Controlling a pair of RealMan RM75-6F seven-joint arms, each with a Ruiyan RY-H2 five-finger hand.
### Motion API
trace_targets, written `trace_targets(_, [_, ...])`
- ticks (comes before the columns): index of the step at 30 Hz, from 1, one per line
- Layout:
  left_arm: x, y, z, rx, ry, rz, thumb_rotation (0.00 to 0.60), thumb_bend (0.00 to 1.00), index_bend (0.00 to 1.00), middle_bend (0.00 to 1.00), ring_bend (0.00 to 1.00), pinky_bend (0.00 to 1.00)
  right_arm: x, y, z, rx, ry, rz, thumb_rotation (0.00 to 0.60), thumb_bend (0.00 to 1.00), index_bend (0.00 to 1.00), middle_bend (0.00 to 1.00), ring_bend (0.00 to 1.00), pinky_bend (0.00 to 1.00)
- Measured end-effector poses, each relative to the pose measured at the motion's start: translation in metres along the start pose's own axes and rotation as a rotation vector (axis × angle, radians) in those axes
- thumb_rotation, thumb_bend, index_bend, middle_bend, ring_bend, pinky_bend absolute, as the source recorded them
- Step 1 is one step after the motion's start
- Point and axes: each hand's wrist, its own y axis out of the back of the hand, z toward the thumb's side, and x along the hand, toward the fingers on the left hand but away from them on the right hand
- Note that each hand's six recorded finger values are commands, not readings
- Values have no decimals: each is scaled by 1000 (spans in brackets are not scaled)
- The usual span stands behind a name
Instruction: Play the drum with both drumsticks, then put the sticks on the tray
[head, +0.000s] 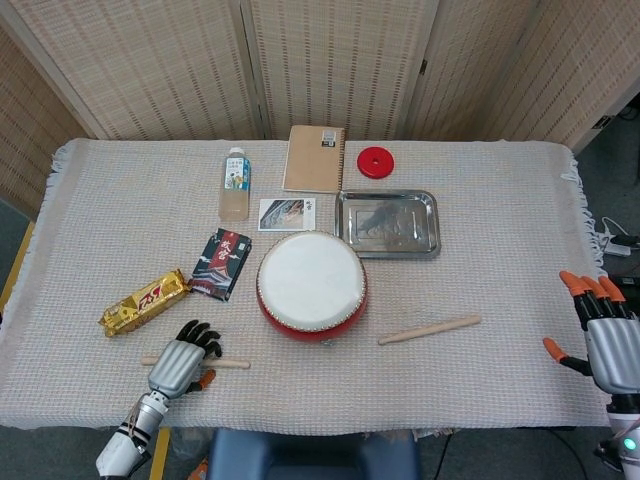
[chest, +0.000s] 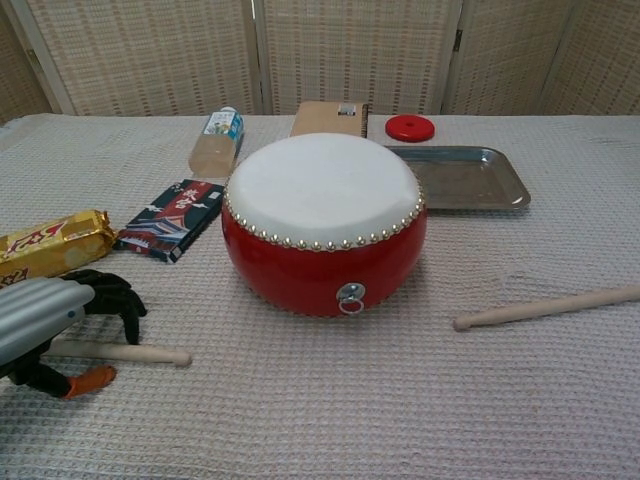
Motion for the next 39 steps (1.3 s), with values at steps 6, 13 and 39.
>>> trace_targets(6, [1,-2,1,-17,2,0,600,422,525,222,77,72,1,0,-1,-11,0,4,600,129,0,115,0,69])
trace_targets(13, [0,4,3,-57,-5,38,600,428,590,269,108,75,1,0,-1,-17,0,5,600,129,0,115,0,69])
trace_targets(39, [-1,67,-61,-1400,14,315,600,427,531,468,341,340,4,9,9,-22,15,-14,600,129,0,115,0,71])
